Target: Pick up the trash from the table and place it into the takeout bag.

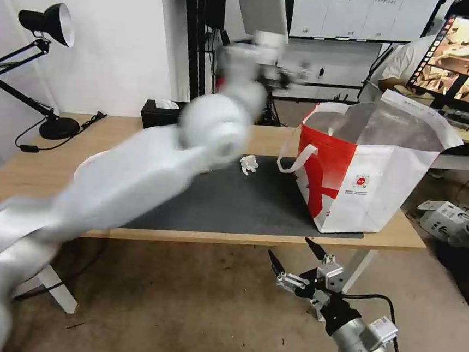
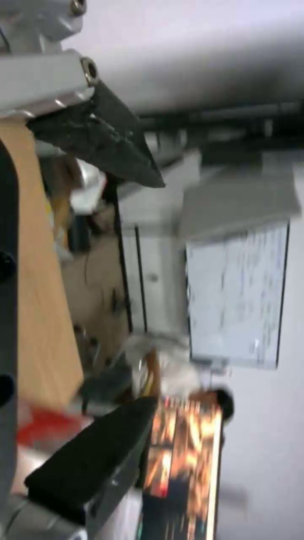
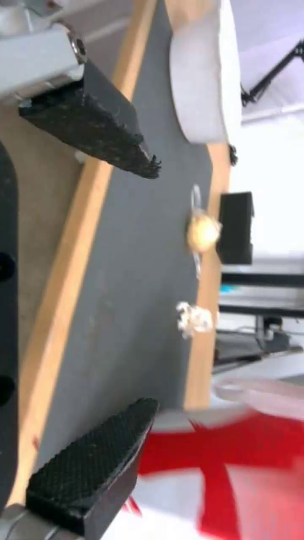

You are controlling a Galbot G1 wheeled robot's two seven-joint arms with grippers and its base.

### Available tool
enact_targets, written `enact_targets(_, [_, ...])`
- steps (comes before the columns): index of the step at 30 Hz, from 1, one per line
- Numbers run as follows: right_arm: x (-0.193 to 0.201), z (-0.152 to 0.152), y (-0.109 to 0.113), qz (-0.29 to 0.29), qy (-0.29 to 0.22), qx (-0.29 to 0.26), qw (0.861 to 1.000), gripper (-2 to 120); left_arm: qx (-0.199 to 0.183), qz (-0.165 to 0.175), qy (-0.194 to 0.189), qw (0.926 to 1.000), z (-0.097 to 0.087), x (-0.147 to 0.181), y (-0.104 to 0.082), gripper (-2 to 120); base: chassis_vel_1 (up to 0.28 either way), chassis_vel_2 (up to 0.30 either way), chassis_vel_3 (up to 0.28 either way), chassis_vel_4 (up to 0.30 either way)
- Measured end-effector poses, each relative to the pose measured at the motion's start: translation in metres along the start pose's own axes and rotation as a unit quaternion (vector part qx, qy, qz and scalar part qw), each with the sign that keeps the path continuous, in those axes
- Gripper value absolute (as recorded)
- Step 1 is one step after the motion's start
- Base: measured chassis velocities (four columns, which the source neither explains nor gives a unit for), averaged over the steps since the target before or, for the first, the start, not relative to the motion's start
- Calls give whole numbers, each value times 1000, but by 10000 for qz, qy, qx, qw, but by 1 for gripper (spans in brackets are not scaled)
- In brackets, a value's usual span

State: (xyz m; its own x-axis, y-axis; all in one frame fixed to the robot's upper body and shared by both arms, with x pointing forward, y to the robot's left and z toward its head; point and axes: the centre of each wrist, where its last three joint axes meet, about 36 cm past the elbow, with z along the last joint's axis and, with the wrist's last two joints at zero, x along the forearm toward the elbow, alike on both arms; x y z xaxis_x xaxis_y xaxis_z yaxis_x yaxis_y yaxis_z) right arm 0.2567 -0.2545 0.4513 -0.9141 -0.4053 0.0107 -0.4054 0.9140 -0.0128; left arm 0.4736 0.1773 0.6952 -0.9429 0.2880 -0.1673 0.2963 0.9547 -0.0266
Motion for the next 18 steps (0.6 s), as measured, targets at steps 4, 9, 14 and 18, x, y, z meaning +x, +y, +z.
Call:
enact_targets(4, [4,-5,-4,243,-209,48,9995,100,-337,-426,-171,9984,7,74,49,100,0,0,0,0])
enact_targets(9, [14,-13,-7,638,-489,159,9966,100,-761,-901,-261,9927,20,143,70,100,0,0,0,0])
enact_targets(14, [20,-19,-5,804,-627,182,9946,100,-807,-1311,-237,9878,57,223,64,100,0,0,0,0])
enact_targets(18, [27,-23,-2,926,-697,217,9930,100,-935,-1849,-102,9783,92,274,58,100,0,0,0,0])
